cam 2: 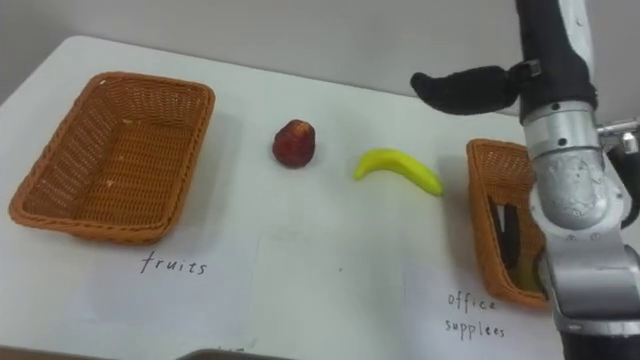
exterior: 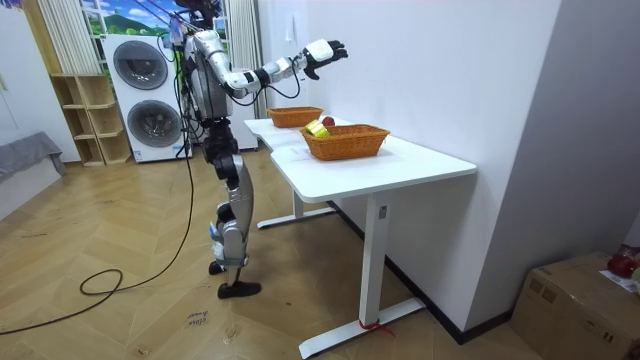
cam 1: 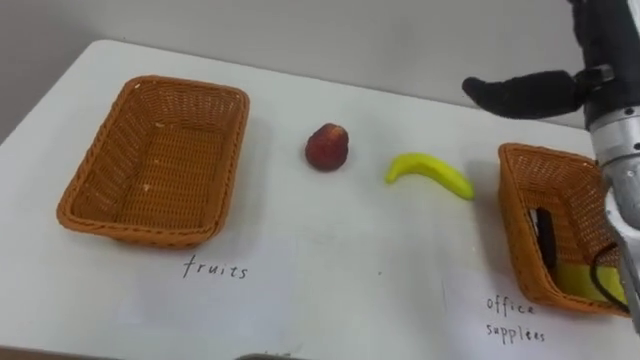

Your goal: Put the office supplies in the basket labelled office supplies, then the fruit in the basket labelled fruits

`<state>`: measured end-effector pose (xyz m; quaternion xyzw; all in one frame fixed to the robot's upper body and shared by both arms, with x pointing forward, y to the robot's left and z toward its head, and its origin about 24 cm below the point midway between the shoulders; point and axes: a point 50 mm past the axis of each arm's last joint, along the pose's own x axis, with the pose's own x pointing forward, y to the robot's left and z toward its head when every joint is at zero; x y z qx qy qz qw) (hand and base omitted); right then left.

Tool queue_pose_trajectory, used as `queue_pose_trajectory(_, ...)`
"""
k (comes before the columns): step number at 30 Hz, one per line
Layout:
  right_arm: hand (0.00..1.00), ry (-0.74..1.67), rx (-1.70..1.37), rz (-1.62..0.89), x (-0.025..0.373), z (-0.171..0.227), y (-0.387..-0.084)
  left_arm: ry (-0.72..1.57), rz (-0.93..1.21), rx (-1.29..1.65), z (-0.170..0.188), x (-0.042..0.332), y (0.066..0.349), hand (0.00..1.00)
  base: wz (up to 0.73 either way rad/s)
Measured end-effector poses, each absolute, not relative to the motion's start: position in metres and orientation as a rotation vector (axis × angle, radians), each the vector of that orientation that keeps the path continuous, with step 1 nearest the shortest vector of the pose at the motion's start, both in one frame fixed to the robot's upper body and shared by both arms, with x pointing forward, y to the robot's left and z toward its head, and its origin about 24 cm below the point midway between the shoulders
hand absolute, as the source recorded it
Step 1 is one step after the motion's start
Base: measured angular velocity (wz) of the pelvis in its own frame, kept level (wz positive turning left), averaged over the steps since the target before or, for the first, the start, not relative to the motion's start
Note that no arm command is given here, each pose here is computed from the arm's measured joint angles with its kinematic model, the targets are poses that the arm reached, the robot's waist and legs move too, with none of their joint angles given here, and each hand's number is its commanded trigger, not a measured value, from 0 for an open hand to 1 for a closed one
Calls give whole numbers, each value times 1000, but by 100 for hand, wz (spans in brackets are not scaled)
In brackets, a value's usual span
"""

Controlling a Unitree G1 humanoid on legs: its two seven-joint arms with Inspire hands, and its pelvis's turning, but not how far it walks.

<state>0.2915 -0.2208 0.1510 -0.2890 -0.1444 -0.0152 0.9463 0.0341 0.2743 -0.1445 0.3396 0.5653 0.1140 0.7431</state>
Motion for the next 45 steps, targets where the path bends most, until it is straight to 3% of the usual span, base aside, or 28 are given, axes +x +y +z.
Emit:
queue_pose_trajectory(22, 0, -3, -655, 178, 302, 92, -217, 1249, 209, 756, -141, 38, 286, 0, 6)
queue_pose_trajectory(45, 0, 92, -822, 233, 308, 86, -222, 1261, 220, 784, -138, 38, 295, 0, 0)
